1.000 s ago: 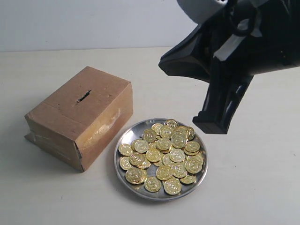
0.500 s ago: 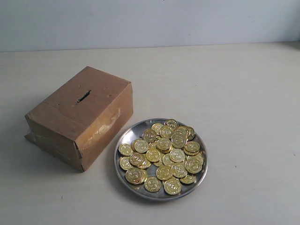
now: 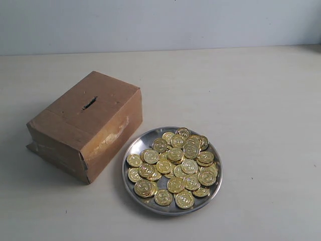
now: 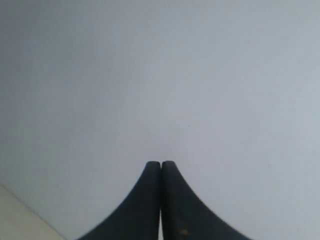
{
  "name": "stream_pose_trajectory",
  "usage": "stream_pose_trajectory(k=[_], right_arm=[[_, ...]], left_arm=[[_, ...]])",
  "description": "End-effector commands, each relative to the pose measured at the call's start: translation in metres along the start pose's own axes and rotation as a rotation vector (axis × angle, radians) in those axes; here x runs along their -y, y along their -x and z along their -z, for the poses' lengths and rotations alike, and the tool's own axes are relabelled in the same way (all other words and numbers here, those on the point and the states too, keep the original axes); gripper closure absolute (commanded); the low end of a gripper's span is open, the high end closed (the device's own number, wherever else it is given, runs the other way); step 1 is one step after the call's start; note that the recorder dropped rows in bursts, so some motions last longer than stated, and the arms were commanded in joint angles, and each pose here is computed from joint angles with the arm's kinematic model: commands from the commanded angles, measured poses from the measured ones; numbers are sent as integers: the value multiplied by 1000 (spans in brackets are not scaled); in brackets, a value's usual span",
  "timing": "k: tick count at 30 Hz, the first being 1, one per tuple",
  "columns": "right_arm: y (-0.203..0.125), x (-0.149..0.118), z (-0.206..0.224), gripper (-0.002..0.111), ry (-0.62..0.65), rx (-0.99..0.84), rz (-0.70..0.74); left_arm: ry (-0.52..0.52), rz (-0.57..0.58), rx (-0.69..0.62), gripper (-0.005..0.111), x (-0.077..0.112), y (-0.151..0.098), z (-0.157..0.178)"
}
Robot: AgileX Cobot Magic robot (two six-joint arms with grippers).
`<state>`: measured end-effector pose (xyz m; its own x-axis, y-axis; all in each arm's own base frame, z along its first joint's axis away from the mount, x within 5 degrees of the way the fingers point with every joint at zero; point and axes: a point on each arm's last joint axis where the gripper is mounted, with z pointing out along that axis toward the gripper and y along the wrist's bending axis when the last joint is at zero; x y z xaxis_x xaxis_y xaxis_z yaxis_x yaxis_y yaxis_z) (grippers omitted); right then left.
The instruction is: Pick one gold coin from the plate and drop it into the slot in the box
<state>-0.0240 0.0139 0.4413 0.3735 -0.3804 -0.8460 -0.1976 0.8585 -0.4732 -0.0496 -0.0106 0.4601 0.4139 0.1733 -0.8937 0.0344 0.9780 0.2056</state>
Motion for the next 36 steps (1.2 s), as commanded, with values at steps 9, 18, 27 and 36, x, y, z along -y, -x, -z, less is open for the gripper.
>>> stream_pose_trajectory(k=[9,18,27,36], right_arm=[[15,-25,44,108,-296,30,110],[-6,-32,39,108,-295,35,59],[-105,-51,0,108,-187,-243,-46],[-123,-58,-3,108,-139,-317,-70]], left_arm=[[3,0,14,61,10,-34,31],[-17,14,-102,61,15,-74,18],[-46,33,-265,61,23,-127,6],[-56,38,-312,61,26,-141,4]])
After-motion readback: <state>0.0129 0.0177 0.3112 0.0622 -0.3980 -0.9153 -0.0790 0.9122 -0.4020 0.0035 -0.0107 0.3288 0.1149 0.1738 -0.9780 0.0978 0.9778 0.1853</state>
